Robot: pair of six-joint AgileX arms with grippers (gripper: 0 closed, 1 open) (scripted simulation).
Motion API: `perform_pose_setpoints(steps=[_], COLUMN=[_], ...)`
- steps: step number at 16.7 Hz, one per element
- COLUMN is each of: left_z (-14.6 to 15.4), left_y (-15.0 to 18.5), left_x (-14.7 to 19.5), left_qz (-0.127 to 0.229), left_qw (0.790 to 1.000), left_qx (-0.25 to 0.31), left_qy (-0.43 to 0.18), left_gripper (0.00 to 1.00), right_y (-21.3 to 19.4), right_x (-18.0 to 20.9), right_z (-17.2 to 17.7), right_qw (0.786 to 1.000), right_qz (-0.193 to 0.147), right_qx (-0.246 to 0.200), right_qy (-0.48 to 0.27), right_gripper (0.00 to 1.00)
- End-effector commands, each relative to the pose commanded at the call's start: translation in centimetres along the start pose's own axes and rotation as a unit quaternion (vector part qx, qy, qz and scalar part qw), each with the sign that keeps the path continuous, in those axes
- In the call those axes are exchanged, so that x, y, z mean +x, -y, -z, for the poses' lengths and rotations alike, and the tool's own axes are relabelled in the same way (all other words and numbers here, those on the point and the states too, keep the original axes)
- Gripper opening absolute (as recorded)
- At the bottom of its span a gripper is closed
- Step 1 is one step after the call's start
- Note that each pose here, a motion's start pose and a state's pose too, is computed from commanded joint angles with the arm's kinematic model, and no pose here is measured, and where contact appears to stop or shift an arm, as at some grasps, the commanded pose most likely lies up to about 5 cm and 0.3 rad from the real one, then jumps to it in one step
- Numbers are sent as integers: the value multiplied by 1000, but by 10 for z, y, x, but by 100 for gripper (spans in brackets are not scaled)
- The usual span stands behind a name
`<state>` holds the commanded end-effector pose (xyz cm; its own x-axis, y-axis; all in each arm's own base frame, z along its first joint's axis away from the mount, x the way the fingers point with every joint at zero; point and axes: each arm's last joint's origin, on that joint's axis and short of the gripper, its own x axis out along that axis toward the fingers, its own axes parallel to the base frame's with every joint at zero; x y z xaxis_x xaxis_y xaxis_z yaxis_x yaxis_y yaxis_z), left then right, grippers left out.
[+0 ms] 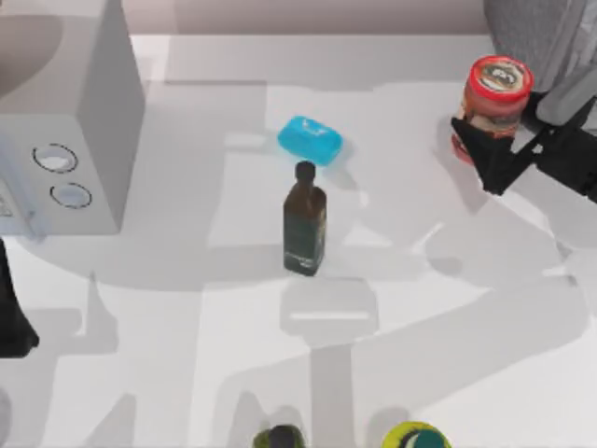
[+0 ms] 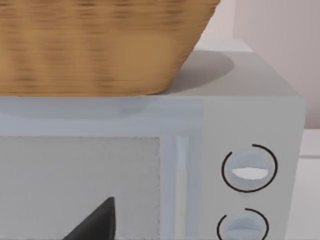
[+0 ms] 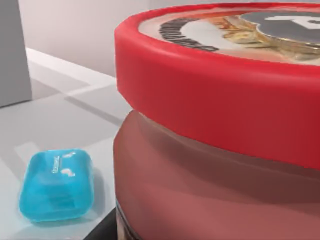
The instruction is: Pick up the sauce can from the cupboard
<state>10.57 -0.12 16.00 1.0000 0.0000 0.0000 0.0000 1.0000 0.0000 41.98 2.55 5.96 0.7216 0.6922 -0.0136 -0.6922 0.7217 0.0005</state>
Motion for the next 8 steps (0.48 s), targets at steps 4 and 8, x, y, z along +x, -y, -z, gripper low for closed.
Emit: perform_pose_setpoints(steps=[4, 8], left_z=[0, 0], left_y=[0, 0], left_x=[0, 0], left_qz=[0, 0], left_qw=[1000, 1000], left_qx=[0, 0], left_qy=[0, 0], left_gripper=[100, 100], right_y=[0, 0], right_x=[0, 0], right_z=[0, 0], right_qw=[1000, 1000], right_qz=[0, 0], right_qx=[0, 0], right_qy=[0, 0], right_gripper=[100, 100])
